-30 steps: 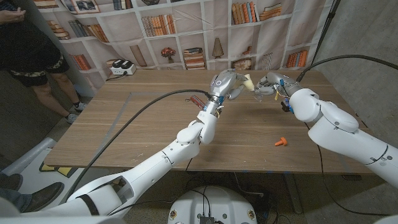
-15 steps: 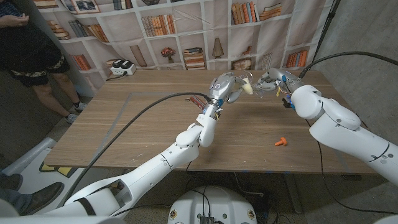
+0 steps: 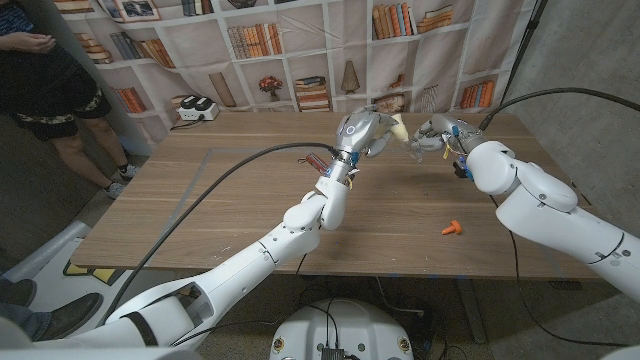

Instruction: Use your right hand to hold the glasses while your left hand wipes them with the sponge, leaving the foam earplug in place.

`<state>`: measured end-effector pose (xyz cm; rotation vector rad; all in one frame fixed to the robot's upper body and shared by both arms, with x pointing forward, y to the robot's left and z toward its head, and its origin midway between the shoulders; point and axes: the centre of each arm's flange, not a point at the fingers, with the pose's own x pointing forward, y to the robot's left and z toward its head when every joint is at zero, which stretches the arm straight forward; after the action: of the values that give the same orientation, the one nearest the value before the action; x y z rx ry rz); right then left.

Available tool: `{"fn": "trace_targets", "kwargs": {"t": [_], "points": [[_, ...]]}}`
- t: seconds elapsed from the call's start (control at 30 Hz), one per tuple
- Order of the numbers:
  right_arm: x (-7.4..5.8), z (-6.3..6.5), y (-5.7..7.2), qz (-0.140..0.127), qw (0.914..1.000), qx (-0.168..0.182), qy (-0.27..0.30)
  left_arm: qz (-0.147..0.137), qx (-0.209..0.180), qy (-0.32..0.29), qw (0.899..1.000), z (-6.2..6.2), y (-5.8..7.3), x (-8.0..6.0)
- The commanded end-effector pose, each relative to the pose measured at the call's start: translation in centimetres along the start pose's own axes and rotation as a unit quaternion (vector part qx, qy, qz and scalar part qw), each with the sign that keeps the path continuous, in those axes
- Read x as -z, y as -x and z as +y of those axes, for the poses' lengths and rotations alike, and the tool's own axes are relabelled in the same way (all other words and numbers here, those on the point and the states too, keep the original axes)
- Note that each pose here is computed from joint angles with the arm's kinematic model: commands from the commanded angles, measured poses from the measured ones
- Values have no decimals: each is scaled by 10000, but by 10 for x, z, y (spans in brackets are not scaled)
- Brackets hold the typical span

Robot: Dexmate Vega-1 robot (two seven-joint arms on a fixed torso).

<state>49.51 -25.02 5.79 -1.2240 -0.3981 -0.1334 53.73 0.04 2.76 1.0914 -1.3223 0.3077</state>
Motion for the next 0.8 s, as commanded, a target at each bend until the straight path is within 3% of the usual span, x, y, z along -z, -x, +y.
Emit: {"fn": "trace_targets", "kwargs": {"t": [0.03,0.2,0.57,0.8], "points": [[-6,-3,-2,-67,10000,30,36,239,276,97,9993,-10,19,4],[-9,-7,0,-129,9999,41,69,305,204,84,9993,-8,19,5],[-12,-12,16,-233,9997,-9,-65,130,-124,-7,9998,-2,-7,3],[-10,-9,19,-187,9998,-40,-78,181,-116,88,9997,-3,-10,4]]}}
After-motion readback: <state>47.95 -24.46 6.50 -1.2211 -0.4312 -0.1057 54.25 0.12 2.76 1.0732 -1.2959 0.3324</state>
